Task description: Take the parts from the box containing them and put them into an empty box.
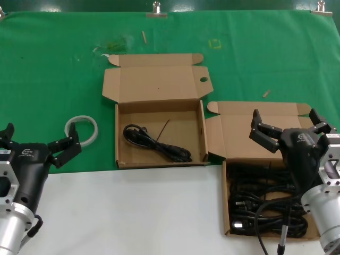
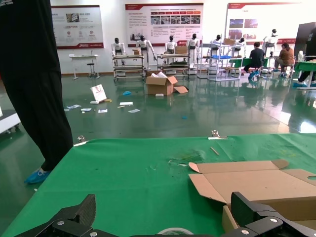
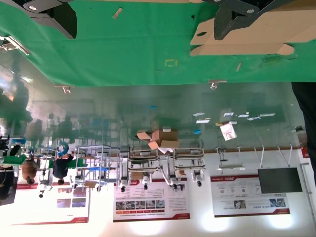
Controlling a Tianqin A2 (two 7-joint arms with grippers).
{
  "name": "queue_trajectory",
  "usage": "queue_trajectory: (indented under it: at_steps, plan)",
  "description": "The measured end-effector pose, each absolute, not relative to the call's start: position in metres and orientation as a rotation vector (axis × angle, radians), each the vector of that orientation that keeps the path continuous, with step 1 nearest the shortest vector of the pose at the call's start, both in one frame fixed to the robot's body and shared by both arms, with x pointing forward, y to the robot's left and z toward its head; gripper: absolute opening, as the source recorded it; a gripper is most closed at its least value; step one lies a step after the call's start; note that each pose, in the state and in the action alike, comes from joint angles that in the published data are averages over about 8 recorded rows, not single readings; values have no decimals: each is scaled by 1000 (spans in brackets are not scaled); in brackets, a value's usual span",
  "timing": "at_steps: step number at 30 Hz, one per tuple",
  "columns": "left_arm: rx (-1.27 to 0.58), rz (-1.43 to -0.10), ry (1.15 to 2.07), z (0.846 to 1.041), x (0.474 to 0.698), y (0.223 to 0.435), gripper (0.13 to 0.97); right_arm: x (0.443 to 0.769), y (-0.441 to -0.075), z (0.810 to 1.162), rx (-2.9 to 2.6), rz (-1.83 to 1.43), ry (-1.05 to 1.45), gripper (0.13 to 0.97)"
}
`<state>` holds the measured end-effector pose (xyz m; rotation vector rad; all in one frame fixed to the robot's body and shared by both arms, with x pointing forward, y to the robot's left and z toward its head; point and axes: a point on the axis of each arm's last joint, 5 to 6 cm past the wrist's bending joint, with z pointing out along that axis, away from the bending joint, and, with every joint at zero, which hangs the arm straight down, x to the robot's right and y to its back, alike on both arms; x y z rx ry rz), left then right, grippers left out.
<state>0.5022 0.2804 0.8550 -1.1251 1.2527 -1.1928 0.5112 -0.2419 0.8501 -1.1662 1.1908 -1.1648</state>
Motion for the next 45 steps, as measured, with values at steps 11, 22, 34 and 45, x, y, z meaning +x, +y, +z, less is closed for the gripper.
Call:
queue_trajectory:
  at_steps: [11, 22, 34, 45]
  plan:
    - [-1125, -1193, 1253, 855, 502, 280, 965, 511, -242, 850, -1166, -1165, 1191, 966]
    - [-1125, -1193, 1253, 855, 502, 280, 965, 511, -242, 850, -1166, -1165, 1191, 966]
    - [-1125, -1193, 1253, 855, 502, 280, 965, 511, -242, 850, -1166, -1165, 1191, 966]
    - [-1125, -1193, 1253, 855, 502, 280, 965, 511, -242, 850, -1166, -1165, 1191, 966]
